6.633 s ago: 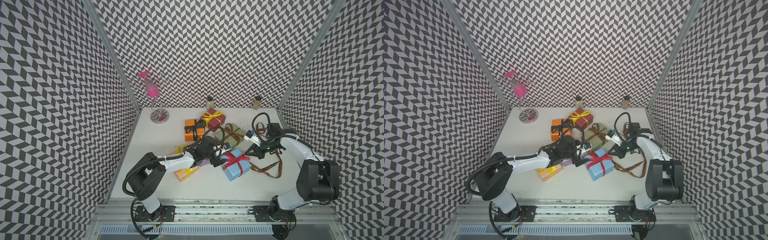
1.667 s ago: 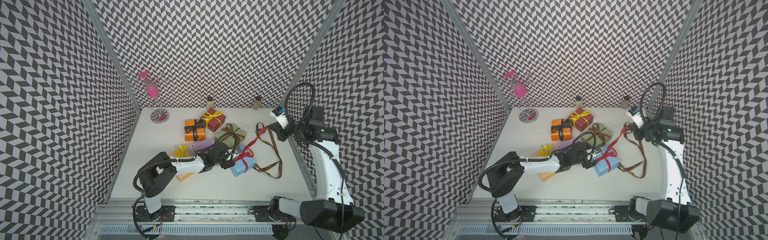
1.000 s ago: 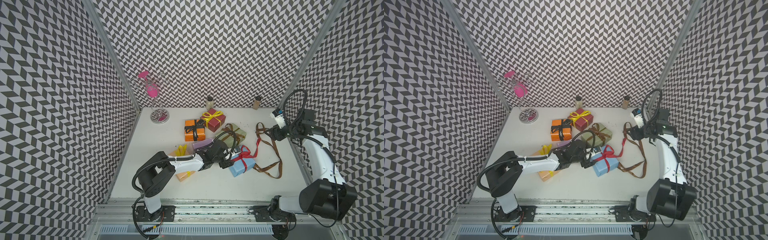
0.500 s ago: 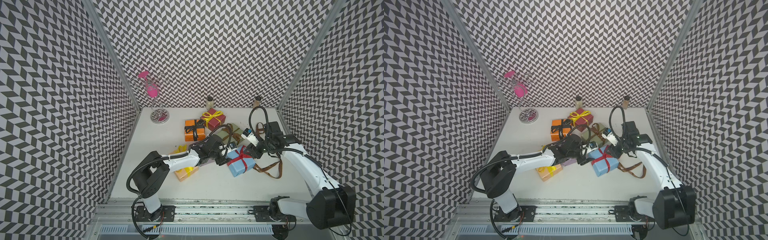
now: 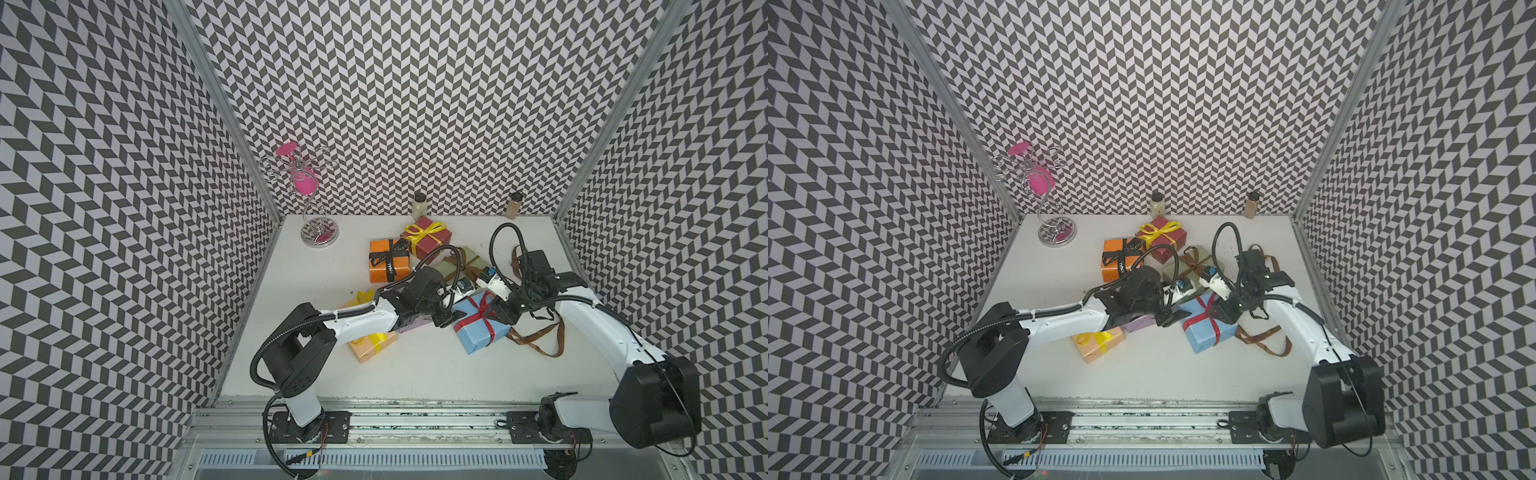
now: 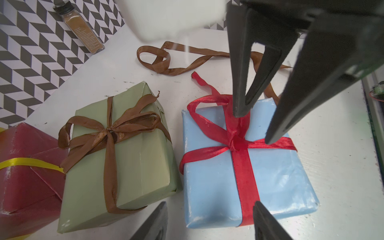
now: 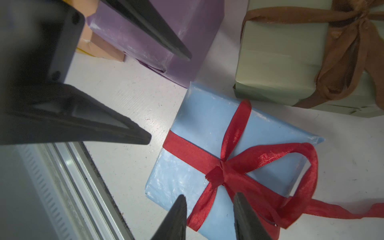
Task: Untie the ribbon bows on the gift boxes
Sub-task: Untie the ribbon from the gift box.
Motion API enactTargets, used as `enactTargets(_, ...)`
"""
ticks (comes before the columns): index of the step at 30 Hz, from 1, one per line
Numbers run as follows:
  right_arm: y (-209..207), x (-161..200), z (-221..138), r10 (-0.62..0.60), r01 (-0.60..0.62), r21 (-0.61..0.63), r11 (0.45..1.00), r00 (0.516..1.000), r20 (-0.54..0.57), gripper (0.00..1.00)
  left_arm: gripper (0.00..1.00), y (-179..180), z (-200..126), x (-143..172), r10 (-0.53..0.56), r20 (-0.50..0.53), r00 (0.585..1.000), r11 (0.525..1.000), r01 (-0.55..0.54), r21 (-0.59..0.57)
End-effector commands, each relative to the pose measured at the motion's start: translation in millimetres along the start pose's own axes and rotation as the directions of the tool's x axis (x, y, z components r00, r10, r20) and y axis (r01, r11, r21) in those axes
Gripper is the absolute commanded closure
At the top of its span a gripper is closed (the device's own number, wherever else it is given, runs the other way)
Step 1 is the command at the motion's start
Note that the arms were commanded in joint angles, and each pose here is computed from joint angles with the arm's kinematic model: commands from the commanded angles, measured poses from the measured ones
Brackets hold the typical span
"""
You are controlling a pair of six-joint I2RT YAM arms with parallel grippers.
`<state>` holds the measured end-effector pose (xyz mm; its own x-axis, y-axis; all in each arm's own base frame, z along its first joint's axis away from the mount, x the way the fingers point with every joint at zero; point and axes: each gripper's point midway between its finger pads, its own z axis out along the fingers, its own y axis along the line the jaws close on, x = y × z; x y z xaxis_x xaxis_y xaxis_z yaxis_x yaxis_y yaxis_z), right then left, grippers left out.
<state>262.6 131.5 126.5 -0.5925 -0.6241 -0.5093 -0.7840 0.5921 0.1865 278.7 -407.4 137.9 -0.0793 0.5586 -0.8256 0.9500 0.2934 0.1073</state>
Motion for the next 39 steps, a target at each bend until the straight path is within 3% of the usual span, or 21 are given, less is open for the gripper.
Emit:
enactTargets(1, 3, 14, 13, -0.038, 0.036, -0.033, 0.999, 0.998, -0.057, 0.61, 0.35, 3, 5, -9, -0.003, 0.025, 1.0, 1.0, 0.003, -0.014)
enactTargets(13, -6, 22, 31, -0.002, -0.002, -0.036, 0.999, 0.994, -0.109, 0.63, 0.35, 17, 18, 0, -0.035, -0.003, 0.999, 0.996, 0.034, -0.078)
enactTargets(19, -10, 18, 33, -0.013, 0.012, -0.009, 1.0, 0.995, -0.103, 0.7, 0.35, 22, 25, 5, -0.057, -0.016, 0.998, 0.993, 0.056, -0.101)
enactTargets(24, -8, 2, 13, -0.064, 0.065, 0.018, 0.998, 0.996, -0.062, 0.5, 0.35, 22, 27, 11, -0.062, -0.027, 0.998, 0.993, 0.059, -0.106)
enactTargets(27, -2, 1, -1, -0.114, 0.115, 0.016, 0.993, 0.991, -0.069, 0.43, 0.35, 25, 28, 13, -0.063, -0.033, 0.997, 0.991, 0.059, -0.119)
enactTargets(39, 11, 27, 6, -0.101, 0.098, -0.032, 0.995, 0.987, -0.124, 0.46, 0.35, 29, 26, 14, -0.076, -0.029, 0.997, 0.99, 0.072, -0.124)
